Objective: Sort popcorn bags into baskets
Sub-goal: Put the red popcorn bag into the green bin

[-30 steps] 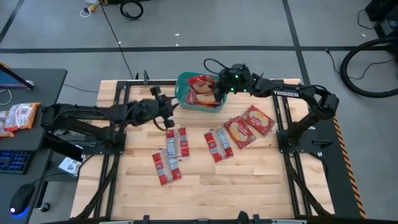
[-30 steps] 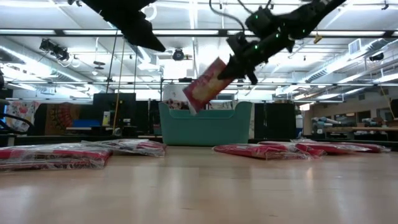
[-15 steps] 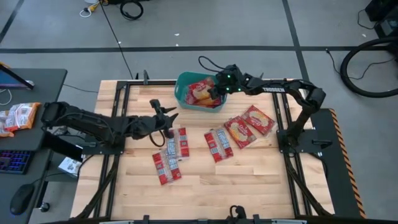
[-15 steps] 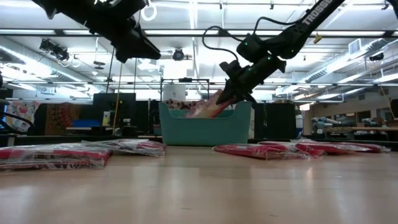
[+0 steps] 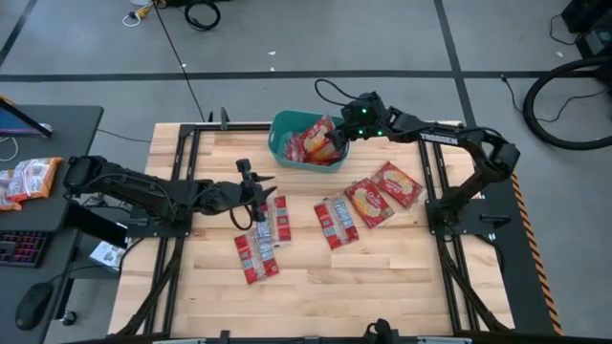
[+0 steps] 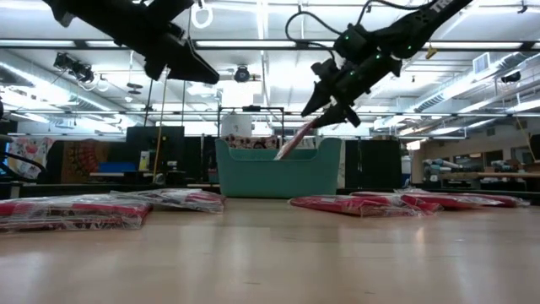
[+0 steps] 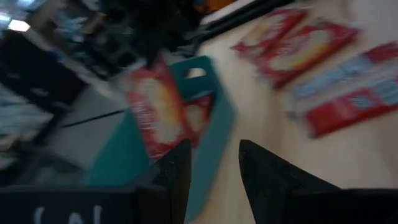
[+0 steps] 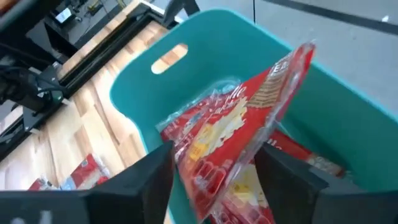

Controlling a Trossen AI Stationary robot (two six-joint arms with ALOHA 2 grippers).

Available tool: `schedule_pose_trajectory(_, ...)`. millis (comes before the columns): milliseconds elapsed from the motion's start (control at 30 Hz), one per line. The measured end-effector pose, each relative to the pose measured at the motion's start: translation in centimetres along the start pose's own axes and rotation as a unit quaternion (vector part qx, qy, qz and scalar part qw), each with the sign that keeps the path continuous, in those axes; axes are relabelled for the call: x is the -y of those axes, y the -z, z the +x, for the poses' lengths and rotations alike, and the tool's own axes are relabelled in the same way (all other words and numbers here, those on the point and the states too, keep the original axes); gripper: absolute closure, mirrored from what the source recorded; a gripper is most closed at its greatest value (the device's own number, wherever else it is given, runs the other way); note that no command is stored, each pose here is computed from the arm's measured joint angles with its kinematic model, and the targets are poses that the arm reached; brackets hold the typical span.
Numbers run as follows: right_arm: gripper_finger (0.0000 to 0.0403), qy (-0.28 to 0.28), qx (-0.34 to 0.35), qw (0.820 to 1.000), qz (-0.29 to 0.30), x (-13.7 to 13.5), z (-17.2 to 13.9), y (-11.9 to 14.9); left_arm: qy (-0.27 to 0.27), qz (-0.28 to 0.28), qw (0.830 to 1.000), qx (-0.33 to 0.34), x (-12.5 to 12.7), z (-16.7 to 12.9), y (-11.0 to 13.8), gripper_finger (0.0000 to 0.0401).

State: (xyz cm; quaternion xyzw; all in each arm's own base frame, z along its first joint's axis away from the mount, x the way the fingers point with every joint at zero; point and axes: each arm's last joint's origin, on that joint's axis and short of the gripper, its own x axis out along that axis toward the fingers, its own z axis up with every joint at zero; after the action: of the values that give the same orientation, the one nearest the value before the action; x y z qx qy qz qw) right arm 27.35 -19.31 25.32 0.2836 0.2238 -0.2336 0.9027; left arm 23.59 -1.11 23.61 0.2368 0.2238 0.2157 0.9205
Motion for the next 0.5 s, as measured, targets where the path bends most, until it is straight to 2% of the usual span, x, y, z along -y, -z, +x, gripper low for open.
schedule_pose_trajectory(67, 0.0162, 0.003, -0.009, 1.0, -0.005, -0.1, -0.6, 0.1, 0.02, -0.006, 1.0, -0.001, 0.2, 0.0, 0.1, 0.0262)
schedule_pose_trajectory(200, 0.015, 0.016, -0.037, 0.999, -0.011, -0.4, -1.8, 0.5, 0.023, -0.007, 1.0, -0.006, 0.2, 0.0, 0.2, 0.0262)
schedule_pose_trajectory(367, 0.0153, -0.011, -0.058, 0.998, -0.026, -1.7, -2.1, 1.1, 0.023, -0.005, 1.0, -0.004, 0.2, 0.0, 0.2, 0.0262)
schedule_pose_trajectory(500, 0.0158, 0.013, -0.053, 0.997, -0.055, -2.6, -3.2, 1.2, 0.039, -0.032, 0.999, -0.004, 0.3, 0.0, 0.3, 0.0262)
